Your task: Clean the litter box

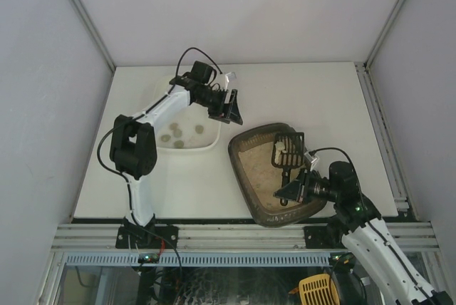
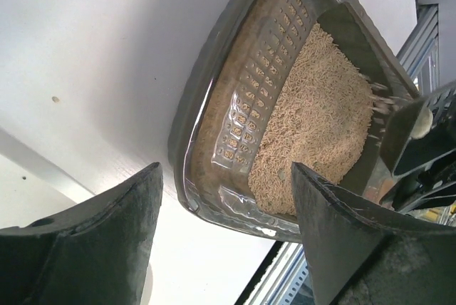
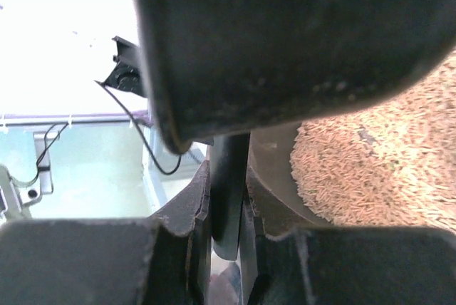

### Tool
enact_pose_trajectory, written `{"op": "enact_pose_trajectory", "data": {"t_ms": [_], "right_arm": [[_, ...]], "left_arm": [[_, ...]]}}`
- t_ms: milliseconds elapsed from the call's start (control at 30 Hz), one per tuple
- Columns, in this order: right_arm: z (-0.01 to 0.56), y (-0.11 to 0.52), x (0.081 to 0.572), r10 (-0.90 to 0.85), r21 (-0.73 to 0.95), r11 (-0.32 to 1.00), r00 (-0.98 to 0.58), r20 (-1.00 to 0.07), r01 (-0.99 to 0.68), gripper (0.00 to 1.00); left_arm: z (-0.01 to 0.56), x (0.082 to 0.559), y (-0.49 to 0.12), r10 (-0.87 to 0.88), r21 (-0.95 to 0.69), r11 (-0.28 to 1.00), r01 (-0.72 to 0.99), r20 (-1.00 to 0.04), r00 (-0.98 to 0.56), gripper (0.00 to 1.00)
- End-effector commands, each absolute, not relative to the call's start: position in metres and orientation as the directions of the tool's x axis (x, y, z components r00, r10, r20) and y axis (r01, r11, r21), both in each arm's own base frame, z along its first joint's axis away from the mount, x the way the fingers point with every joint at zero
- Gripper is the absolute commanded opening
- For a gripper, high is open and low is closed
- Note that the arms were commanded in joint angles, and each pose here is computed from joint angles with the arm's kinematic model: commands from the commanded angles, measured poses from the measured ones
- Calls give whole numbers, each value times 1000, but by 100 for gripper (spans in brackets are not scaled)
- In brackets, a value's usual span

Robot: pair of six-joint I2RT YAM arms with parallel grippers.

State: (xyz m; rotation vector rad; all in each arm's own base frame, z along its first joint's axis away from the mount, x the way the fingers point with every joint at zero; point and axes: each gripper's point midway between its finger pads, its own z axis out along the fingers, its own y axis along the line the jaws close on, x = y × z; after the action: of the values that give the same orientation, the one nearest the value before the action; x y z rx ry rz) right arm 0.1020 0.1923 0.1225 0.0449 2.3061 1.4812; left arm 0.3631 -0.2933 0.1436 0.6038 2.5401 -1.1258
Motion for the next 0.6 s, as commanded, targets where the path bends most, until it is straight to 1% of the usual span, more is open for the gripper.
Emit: {"op": "enact_pose_trajectory", "data": {"t_ms": [0, 33, 100, 167, 233, 300, 367, 467, 500, 567], "right_arm": [[140, 200, 96, 207, 901, 365, -923, -324, -234, 0], [146, 197, 103, 241, 905, 351, -911, -336, -241, 0], [145, 190, 115, 297, 921, 334, -906, -302, -198, 0], [130, 192, 107, 249, 918, 363, -933, -262, -160, 0], [129, 199, 97, 191, 911, 373, -946, -262, -177, 0], [142, 195, 106, 230, 922, 335, -932, -281, -196, 0], [140, 189, 118, 282, 921, 349, -918, -279, -173, 0], [127, 204, 101, 180, 904, 389, -949, -260, -174, 0], [128, 208, 97, 161, 905, 384, -952, -259, -182, 0], [135, 204, 104, 201, 917, 357, -944, -261, -178, 0]], "left_arm": [[151, 361, -289, 269, -614, 593, 521, -460, -847, 77], [150, 361, -289, 268, -616, 593, 519, -457, -848, 77], [148, 360, -290, 268, -623, 591, 512, -447, -853, 77], [147, 360, -291, 268, -627, 589, 510, -444, -855, 77], [146, 360, -290, 271, -623, 591, 512, -445, -854, 77], [145, 361, -289, 270, -619, 594, 513, -447, -853, 77], [144, 361, -290, 270, -622, 593, 511, -444, -855, 77], [142, 361, -290, 269, -627, 594, 505, -437, -858, 77], [142, 361, -290, 270, -626, 594, 505, -436, -858, 77], [141, 361, -290, 270, -625, 595, 505, -436, -858, 77]]}}
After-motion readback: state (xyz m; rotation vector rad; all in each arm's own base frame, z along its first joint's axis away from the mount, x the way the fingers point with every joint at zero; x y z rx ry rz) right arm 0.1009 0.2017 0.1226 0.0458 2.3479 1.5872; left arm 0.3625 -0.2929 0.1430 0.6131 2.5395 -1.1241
